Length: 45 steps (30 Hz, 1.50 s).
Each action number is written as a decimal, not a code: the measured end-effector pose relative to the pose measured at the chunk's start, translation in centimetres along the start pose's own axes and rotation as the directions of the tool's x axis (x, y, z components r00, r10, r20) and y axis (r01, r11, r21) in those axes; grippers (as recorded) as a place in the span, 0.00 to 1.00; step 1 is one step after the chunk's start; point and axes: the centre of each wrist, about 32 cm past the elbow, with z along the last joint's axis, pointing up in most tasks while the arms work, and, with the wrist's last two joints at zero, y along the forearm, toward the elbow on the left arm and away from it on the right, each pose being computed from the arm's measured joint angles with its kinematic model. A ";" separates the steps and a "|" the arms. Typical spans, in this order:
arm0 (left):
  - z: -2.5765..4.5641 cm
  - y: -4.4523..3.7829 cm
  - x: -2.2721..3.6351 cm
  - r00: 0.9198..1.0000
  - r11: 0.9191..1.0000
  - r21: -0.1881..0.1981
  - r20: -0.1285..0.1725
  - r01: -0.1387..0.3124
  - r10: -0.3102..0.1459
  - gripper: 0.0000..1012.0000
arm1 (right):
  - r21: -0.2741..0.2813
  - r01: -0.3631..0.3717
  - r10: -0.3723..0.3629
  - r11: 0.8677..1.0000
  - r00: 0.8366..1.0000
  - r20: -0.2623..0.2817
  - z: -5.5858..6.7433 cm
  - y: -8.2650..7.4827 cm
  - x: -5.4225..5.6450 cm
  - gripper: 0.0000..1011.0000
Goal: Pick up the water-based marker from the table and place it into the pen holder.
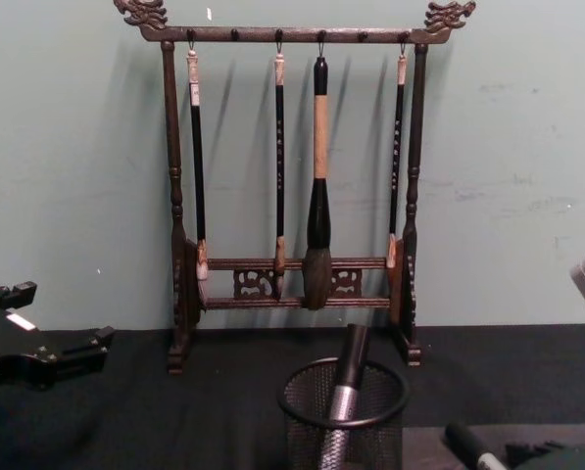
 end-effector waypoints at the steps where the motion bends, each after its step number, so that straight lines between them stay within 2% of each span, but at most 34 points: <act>1: 0.00 0.00 0.00 1.000 1.000 0.000 0.000 0.000 0.000 1.00 | 0.000 0.000 0.000 1.000 1.000 0.000 0.0 0.0 0.0 0.85; 2: 0.00 0.00 0.00 1.000 1.000 0.000 0.000 0.000 0.000 1.00 | 0.000 0.000 0.000 1.000 1.000 0.000 0.0 0.0 0.0 0.83; 4: 0.00 0.00 0.00 1.000 1.000 0.000 0.000 0.000 0.000 1.00 | 0.001 0.000 0.000 1.000 1.000 0.000 0.0 0.0 0.0 0.70; 7: 0.00 0.00 0.00 1.000 1.000 0.000 0.000 0.000 0.000 1.00 | 0.001 0.000 0.000 1.000 1.000 0.000 0.0 0.0 0.0 0.61; 10: 0.00 0.00 0.00 1.000 1.000 0.000 0.000 0.000 0.000 1.00 | 0.001 0.000 0.000 1.000 1.000 0.000 0.0 0.0 0.0 0.47; 13: 0.00 0.00 0.00 1.000 1.000 0.000 0.000 0.000 0.000 1.00 | 0.001 0.000 0.000 1.000 1.000 0.000 0.0 0.0 0.0 0.42; 16: 0.00 0.00 0.00 1.000 1.000 0.000 0.000 0.000 0.000 1.00 | 0.001 0.000 0.000 1.000 1.000 0.000 0.0 0.0 0.0 0.30; 17: 0.00 0.00 0.00 1.000 1.000 0.000 0.000 0.000 0.000 1.00 | 0.001 0.000 0.000 1.000 1.000 0.000 0.0 0.0 0.0 0.30; 20: 0.00 0.00 0.00 1.000 1.000 0.000 0.000 0.000 0.000 1.00 | 0.001 0.000 0.000 1.000 1.000 0.000 0.0 0.0 0.0 0.20; 30: 0.00 0.00 0.00 1.000 1.000 0.000 0.000 0.000 0.000 1.00 | 0.002 -0.002 0.002 1.000 1.000 0.001 0.0 0.0 0.0 0.20; 33: 0.00 0.00 0.00 1.000 1.000 0.000 0.000 0.000 0.000 1.00 | 0.018 -0.006 0.006 1.000 1.000 0.005 0.0 -0.1 0.2 0.20; 36: 0.00 0.00 0.00 1.000 1.000 0.000 0.000 0.000 0.000 1.00 | 0.049 -0.003 0.003 0.999 1.000 0.009 -0.1 -0.1 0.3 0.20; 37: 0.00 0.00 0.00 1.000 1.000 0.000 0.000 0.000 0.000 1.00 | 0.088 0.002 -0.002 0.996 1.000 -0.002 -0.1 -0.3 0.5 0.20; 39: 0.00 0.00 0.00 1.000 1.000 0.000 0.000 0.000 0.000 1.00 | 0.115 0.007 -0.006 0.993 1.000 -0.016 -0.2 -0.4 0.6 0.20; 41: 0.00 0.00 0.00 1.000 1.000 0.000 0.000 0.000 0.000 1.00 | 0.170 0.014 -0.009 0.985 0.999 -0.032 -0.3 -0.6 0.7 0.20; 45: 0.00 0.00 0.00 1.000 1.000 0.000 0.000 0.000 0.000 1.00 | 0.211 0.012 -0.004 0.977 0.999 -0.040 -0.3 -0.8 0.8 0.20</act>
